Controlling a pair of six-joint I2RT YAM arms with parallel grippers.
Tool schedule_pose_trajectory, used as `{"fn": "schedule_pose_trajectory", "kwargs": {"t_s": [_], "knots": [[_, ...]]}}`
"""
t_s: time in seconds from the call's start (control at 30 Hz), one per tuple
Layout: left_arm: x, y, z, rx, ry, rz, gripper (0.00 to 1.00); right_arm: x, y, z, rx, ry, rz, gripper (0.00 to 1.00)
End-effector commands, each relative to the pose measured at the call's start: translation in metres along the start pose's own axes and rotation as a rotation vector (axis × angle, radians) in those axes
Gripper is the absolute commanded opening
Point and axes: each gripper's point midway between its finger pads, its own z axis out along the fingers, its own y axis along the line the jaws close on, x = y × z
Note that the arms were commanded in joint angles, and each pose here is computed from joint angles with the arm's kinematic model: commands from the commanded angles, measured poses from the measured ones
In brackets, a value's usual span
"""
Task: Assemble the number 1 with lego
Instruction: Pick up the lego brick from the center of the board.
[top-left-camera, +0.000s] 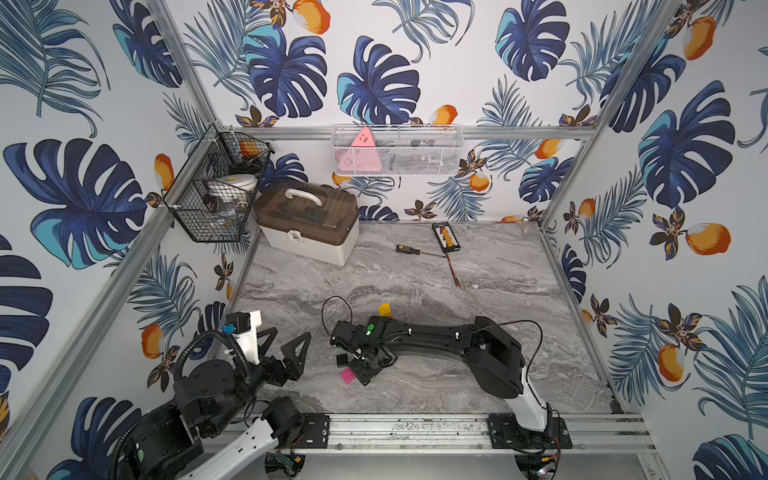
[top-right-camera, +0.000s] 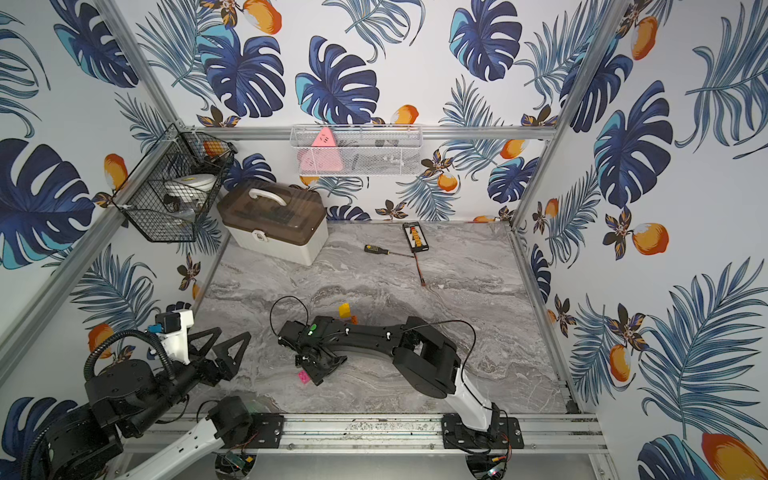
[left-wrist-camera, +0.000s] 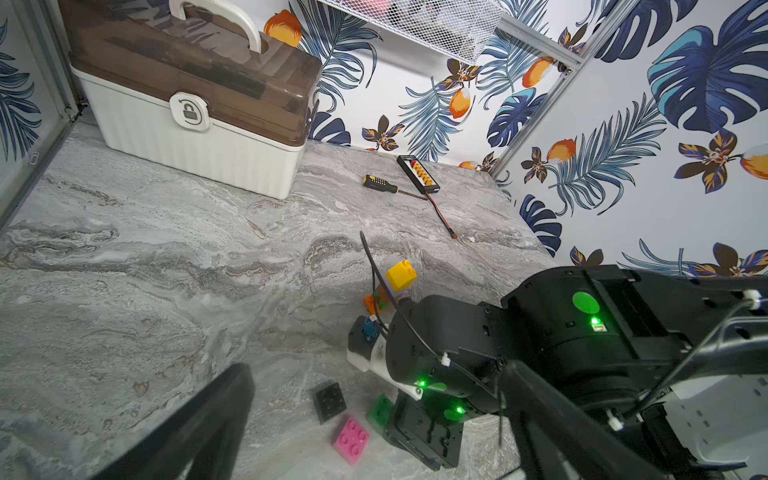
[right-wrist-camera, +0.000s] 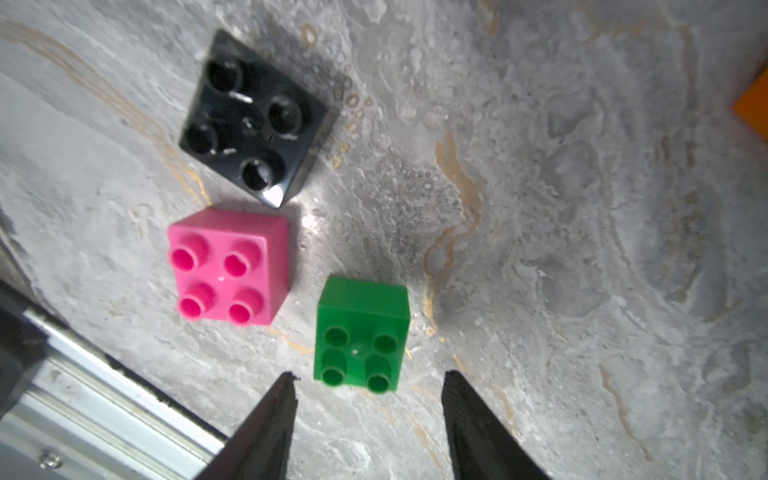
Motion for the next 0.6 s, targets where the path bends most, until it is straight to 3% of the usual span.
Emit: {"fn": "schedule_pose_trajectory", "kwargs": {"t_s": [0.0,0.57], "knots": [[-0.0044,-0.0012,0.0011,-0.001,-0.016,0.003,0.99,0.0022,-0.0006,0.0009,0.009,0.024,0.024,0.59],[-0.0049,0.0016,-0.0012,-0.005,-0.03,-0.006,0.99,-0.0029,-0.0016,0.0074,0.039,0.033,0.065,0.49]]}}
